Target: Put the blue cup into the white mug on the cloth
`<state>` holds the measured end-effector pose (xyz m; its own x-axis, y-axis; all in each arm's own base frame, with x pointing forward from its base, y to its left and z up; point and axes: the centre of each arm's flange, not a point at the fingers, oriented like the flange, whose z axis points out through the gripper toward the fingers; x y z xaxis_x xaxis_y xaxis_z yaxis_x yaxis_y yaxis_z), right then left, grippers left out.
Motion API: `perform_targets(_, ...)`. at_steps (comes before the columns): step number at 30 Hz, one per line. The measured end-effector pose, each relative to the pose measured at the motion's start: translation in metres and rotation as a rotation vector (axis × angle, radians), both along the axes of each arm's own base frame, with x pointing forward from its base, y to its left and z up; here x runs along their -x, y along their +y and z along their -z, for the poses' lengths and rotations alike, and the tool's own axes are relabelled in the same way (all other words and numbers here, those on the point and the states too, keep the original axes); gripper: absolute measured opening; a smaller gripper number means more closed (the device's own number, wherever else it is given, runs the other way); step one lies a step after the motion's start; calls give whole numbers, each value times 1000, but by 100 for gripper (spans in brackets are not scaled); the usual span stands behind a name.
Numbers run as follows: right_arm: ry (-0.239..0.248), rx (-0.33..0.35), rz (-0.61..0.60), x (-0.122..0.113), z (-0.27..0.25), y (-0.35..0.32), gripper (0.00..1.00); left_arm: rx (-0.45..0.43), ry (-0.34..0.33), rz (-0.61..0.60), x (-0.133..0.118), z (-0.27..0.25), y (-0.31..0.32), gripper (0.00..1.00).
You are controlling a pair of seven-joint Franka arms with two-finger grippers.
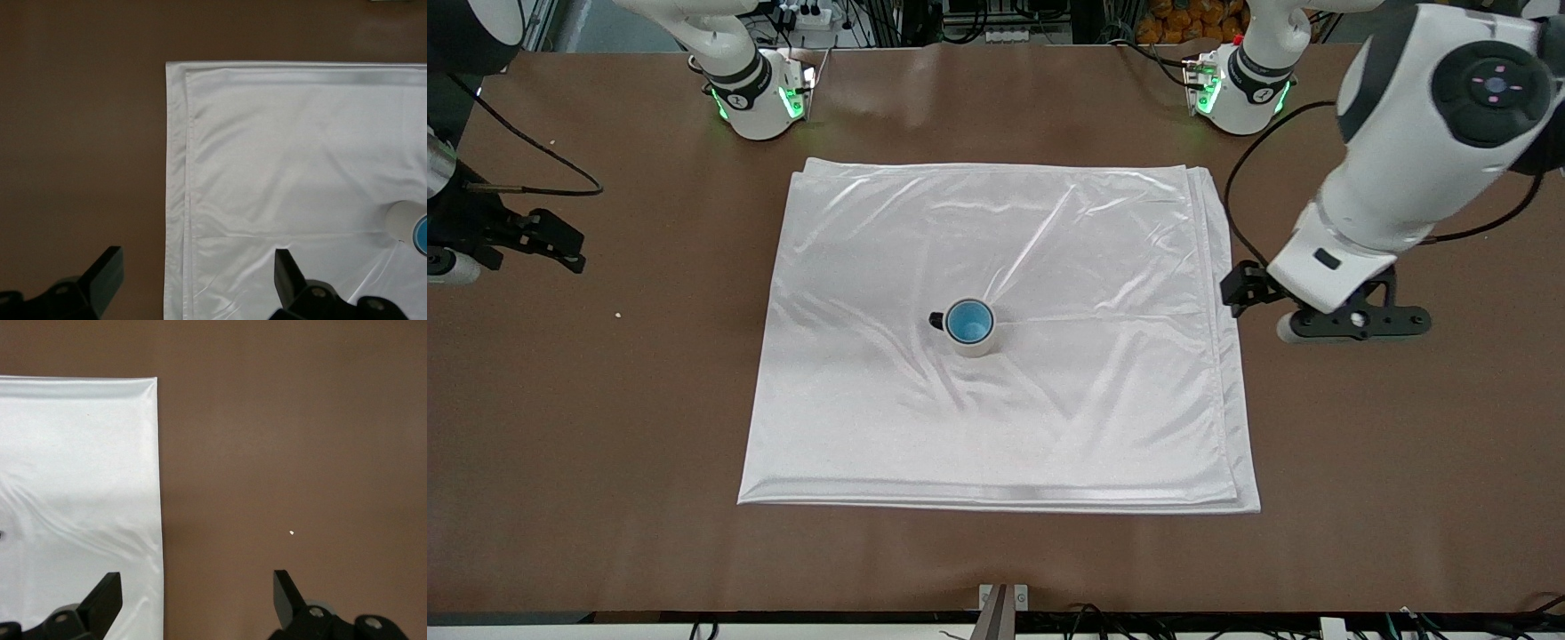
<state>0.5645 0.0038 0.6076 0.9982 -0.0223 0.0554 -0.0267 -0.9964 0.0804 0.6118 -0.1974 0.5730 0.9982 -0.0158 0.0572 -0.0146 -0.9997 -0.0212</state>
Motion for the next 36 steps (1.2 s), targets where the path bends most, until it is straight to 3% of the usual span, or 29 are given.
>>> perform_targets(10, 0, -37, 13, 0, 0, -2, 100, -13, 41, 22, -2, -6, 49, 100)
perform_targets(36, 1, -77, 35, 0, 0, -3, 100, -51, 30, 94, 32, -20, 137, 100)
